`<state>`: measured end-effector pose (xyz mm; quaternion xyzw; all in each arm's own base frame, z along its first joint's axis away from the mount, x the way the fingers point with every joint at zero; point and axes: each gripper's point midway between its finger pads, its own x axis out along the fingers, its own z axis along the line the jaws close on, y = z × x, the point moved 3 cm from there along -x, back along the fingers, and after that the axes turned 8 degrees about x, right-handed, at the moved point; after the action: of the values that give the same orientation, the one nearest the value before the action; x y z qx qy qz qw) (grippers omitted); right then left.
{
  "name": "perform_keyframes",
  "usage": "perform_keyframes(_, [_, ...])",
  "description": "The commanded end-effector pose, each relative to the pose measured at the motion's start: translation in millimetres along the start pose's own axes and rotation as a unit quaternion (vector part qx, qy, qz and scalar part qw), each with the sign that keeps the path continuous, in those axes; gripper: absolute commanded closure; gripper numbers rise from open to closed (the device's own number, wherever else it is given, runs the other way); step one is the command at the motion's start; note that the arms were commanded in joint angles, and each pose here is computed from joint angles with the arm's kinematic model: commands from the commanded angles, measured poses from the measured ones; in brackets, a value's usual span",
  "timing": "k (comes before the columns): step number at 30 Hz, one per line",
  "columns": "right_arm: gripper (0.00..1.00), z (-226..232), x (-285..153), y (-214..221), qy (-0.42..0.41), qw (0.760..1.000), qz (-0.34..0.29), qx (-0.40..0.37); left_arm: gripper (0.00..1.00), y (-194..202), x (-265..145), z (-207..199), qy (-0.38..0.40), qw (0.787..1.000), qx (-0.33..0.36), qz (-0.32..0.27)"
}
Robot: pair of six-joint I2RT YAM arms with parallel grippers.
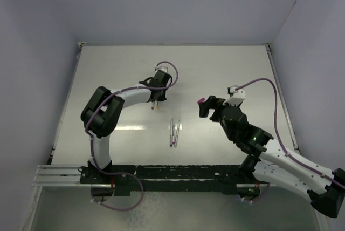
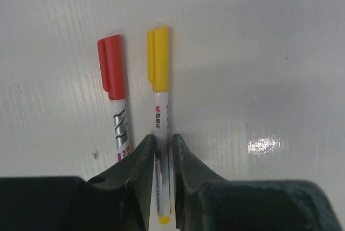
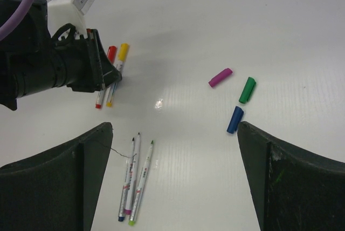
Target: Insert the pens into the pen caps
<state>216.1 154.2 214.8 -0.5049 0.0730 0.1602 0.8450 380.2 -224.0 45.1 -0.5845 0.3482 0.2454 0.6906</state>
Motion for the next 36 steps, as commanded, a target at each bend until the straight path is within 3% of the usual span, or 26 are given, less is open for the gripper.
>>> perform_keyframes(1, [0.0,1.0,1.2,-2.4,0.0,1.0,-0.011,0.011,0.77,-19.6,-10.4,-1.2,0.008,1.0,-0.016,-0.015])
perform_keyframes(13, [0.0,-1.0,2.2,0.1,0.004,1.0,-0.012,0.02,0.71,-62.3,-73.0,2.8,0.039,0.995,-0.033,-0.084])
perform_keyframes(19, [0.0,-12.2,6.9,-1.6,0.032,0.998,-0.043,0.024,0.68,-67.1,-114.7,0.4,0.071,0.99,-0.037,-0.12])
perform_keyframes(22, [0.0,-16.5,7.9,-4.7,0.043,0.997,-0.056,0.021,0.69,-53.9,-131.6,-7.8,0.084,0.989,-0.025,-0.123])
perform_keyframes(29, [0.0,-30.7,11.5,-19.3,0.074,0.993,-0.094,0.009,0.7,14.1,-148.5,-41.7,0.114,0.991,0.015,-0.069])
perform_keyframes(36, [0.0,-60.2,29.4,-25.1,0.119,0.99,-0.077,0.022,0.7,61.3,-159.8,-61.2,0.133,0.99,0.031,-0.021])
